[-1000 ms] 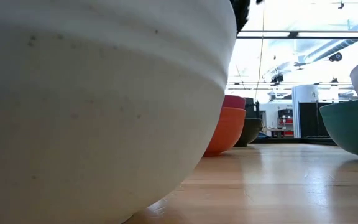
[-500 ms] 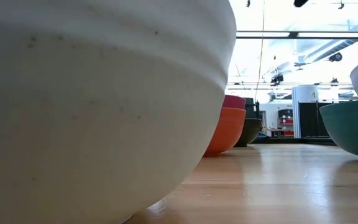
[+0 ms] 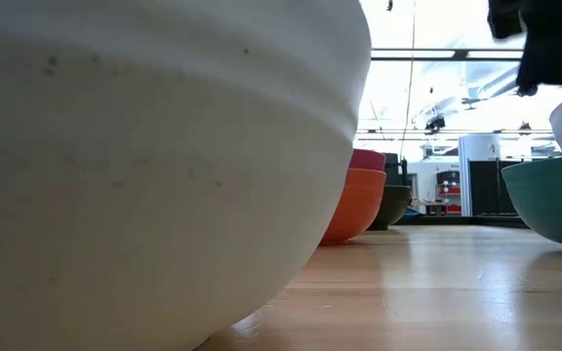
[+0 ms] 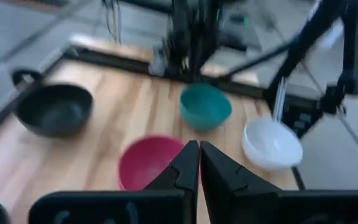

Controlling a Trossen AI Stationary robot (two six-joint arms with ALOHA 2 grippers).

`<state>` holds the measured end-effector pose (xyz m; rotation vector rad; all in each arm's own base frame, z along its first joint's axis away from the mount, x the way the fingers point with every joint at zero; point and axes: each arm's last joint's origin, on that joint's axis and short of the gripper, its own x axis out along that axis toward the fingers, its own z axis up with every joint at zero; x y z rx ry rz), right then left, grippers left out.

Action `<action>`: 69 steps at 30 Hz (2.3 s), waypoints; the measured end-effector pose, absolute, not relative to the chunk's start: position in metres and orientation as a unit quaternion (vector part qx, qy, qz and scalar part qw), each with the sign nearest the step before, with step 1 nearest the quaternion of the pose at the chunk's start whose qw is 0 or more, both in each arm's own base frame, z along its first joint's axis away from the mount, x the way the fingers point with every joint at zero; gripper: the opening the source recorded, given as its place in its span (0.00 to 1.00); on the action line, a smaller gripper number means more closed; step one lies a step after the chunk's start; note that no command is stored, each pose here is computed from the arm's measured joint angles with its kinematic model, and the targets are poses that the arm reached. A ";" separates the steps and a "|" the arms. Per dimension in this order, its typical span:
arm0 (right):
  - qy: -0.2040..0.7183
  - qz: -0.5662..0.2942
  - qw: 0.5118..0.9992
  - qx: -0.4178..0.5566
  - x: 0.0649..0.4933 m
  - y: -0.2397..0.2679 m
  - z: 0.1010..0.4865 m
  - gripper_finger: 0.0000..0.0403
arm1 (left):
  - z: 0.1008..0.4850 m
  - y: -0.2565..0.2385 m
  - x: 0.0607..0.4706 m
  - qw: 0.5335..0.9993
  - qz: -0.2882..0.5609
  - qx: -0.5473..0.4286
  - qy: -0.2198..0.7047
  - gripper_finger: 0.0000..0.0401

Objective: Nest bowls inside each other
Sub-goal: Stack the green bowl on the pink bowl

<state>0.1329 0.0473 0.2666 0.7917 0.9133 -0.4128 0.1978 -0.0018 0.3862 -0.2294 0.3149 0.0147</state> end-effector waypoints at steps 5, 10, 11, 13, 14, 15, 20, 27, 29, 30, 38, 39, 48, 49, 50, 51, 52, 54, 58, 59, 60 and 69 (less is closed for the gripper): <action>0.456 -0.166 0.822 0.299 0.138 0.035 0.260 0.31 | 0.404 0.000 0.164 0.989 0.016 -0.114 0.089 0.00; 0.499 -0.084 0.844 0.176 0.152 0.031 0.259 0.39 | 0.410 0.001 0.127 0.988 0.028 -0.145 0.034 0.00; 0.515 -0.064 0.841 0.157 0.155 0.031 0.256 0.39 | 0.409 0.002 0.123 0.987 0.034 -0.156 0.025 0.00; 0.541 -0.022 0.832 0.119 0.162 0.031 0.249 0.39 | 0.403 0.002 0.118 0.984 0.036 -0.172 0.010 0.00; 0.553 -0.001 0.827 0.097 0.164 0.032 0.246 0.39 | 0.399 0.002 0.116 0.983 0.035 -0.179 -0.001 0.00; 0.565 0.015 0.822 0.078 0.167 0.033 0.242 0.39 | 0.396 0.002 0.113 0.982 0.033 -0.185 -0.014 0.00; 0.609 0.059 0.791 0.009 0.182 0.036 0.224 0.37 | 0.370 0.002 0.099 0.970 0.024 -0.231 -0.065 0.00; 0.662 0.066 0.746 -0.018 0.198 0.039 0.198 0.34 | 0.327 0.004 0.087 0.958 0.049 -0.272 -0.081 0.00; 0.674 0.065 0.736 -0.020 0.201 0.040 0.191 0.33 | 0.318 0.004 0.084 0.957 0.050 -0.272 -0.082 0.00; 0.679 0.064 0.731 -0.020 0.203 0.040 0.188 0.32 | 0.313 0.004 0.084 0.957 0.050 -0.272 -0.081 0.00; 0.693 0.033 0.720 -0.012 0.212 0.041 0.180 0.26 | 0.296 0.004 0.076 0.950 0.046 -0.297 -0.087 0.00; 0.691 0.031 0.722 -0.009 0.214 0.041 0.182 0.25 | 0.296 0.004 0.075 0.950 0.045 -0.297 -0.088 0.00; 0.669 0.032 0.743 0.007 0.225 0.043 0.196 0.24 | 0.298 0.004 0.068 0.949 0.039 -0.295 -0.107 0.00; 0.670 0.038 0.741 0.008 0.226 0.044 0.196 0.23 | 0.298 0.004 0.067 0.949 0.038 -0.295 -0.107 0.00; 0.672 0.048 0.739 0.009 0.226 0.044 0.195 0.22 | 0.298 0.004 0.067 0.949 0.038 -0.294 -0.108 0.00; 0.674 0.058 0.736 0.010 0.226 0.045 0.194 0.21 | 0.298 0.004 0.067 0.949 0.038 -0.294 -0.109 0.00; 0.677 0.069 0.733 0.013 0.226 0.046 0.193 0.20 | 0.298 0.004 0.067 0.949 0.038 -0.295 -0.109 0.00; 0.684 0.086 0.724 0.024 0.226 0.047 0.190 0.16 | 0.298 0.004 0.067 0.949 0.038 -0.294 -0.109 0.00; 0.694 0.090 0.714 0.033 0.226 0.047 0.186 0.06 | 0.298 0.004 0.067 0.949 0.037 -0.294 -0.109 0.00; 0.694 0.088 0.714 0.036 0.226 0.047 0.187 0.04 | 0.298 0.004 0.067 0.949 0.037 -0.294 -0.109 0.00; 0.693 0.086 0.715 0.037 0.227 0.047 0.188 0.03 | 0.298 0.004 0.067 0.949 0.037 -0.294 -0.109 0.00; 0.709 0.081 0.699 0.034 0.232 0.038 0.220 0.02 | 0.298 0.004 0.067 0.949 0.037 -0.294 -0.109 0.00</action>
